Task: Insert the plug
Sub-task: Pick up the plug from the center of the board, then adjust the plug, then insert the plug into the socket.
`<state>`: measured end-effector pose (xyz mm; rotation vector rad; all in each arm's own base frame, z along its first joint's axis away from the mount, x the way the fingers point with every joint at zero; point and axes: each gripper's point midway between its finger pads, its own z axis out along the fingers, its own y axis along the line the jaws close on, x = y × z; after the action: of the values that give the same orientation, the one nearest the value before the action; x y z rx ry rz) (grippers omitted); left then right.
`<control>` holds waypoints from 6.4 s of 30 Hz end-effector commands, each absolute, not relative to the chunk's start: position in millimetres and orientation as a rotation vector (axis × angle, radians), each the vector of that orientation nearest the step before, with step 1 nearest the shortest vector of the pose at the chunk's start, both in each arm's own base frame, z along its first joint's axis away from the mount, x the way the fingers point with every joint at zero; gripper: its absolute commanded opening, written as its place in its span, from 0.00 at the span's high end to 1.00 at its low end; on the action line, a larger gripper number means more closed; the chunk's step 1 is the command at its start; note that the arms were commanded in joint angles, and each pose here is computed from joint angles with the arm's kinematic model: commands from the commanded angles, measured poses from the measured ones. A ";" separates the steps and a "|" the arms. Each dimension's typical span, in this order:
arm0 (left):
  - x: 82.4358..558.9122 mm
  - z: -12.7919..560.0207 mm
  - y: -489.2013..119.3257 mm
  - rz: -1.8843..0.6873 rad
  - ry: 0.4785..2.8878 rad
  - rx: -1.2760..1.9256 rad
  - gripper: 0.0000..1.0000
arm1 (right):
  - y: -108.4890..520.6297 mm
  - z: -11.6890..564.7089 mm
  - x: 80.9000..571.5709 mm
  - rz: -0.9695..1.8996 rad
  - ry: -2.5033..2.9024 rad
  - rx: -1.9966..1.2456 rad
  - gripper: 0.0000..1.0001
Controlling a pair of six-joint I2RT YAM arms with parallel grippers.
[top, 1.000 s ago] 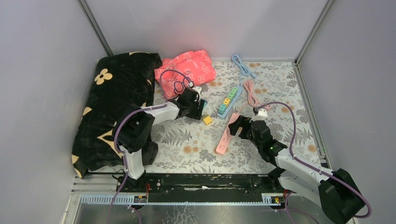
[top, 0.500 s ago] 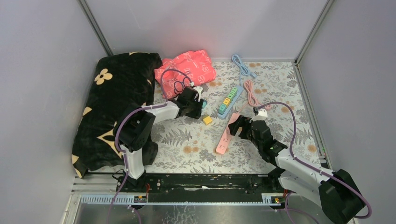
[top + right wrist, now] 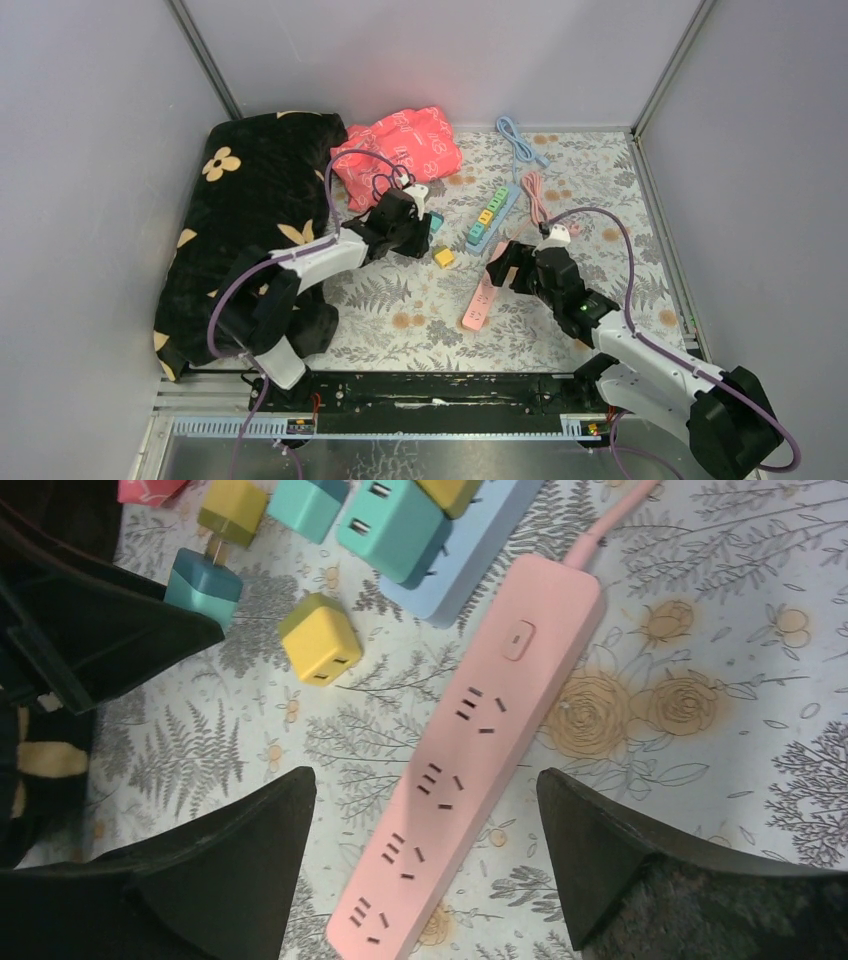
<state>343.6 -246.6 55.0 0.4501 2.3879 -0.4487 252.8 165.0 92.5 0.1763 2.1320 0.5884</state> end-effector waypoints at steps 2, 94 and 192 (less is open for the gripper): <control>319.5 98.9 -266.5 -0.497 2.290 0.491 0.67 | 182.6 127.5 251.1 0.696 2.131 0.149 0.12; 194.2 255.1 -283.2 -1.382 1.836 0.145 0.16 | 271.8 247.5 215.0 1.765 1.684 0.004 0.89; 213.0 178.5 -297.8 -0.841 2.293 0.427 1.00 | 189.4 39.4 258.5 0.883 2.392 0.539 0.46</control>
<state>202.1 -290.4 161.8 0.3869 2.3465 -0.8631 248.0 166.3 28.0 0.5479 2.4283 0.7167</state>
